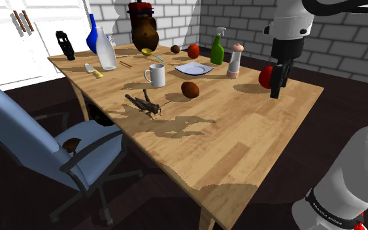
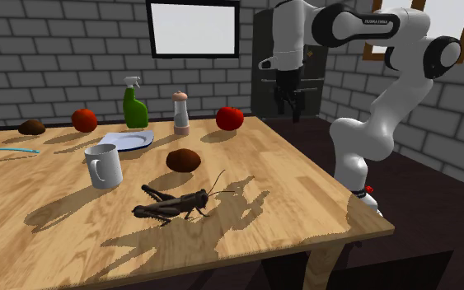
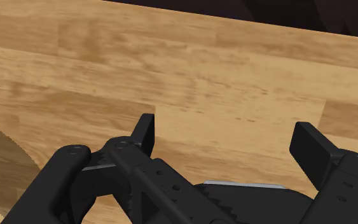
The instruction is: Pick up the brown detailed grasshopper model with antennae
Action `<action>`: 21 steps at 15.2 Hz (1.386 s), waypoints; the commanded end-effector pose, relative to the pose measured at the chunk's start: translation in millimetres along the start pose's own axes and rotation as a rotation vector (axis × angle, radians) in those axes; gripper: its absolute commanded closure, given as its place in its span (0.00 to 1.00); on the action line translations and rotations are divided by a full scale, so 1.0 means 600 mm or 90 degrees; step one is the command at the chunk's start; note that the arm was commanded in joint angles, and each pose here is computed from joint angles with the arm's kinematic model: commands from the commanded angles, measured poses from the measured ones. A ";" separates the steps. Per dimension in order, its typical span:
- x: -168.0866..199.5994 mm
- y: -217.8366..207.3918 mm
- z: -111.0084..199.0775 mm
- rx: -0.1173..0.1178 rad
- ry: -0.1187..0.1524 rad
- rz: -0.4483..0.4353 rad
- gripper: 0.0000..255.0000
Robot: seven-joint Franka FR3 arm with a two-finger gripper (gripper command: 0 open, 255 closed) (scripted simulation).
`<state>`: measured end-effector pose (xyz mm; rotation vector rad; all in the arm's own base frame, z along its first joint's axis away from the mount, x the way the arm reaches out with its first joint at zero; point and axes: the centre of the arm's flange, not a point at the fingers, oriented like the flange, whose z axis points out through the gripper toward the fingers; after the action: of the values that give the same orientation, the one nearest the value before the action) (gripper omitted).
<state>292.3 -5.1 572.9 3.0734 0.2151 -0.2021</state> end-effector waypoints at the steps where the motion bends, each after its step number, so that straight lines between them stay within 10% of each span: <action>1: 0.000 0.000 0.000 0.000 0.000 0.000 0.00; 21: 0.360 -0.233 -0.008 -0.006 0.038 0.038 0.00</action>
<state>473.5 155.7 542.0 3.0733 0.1326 -0.1114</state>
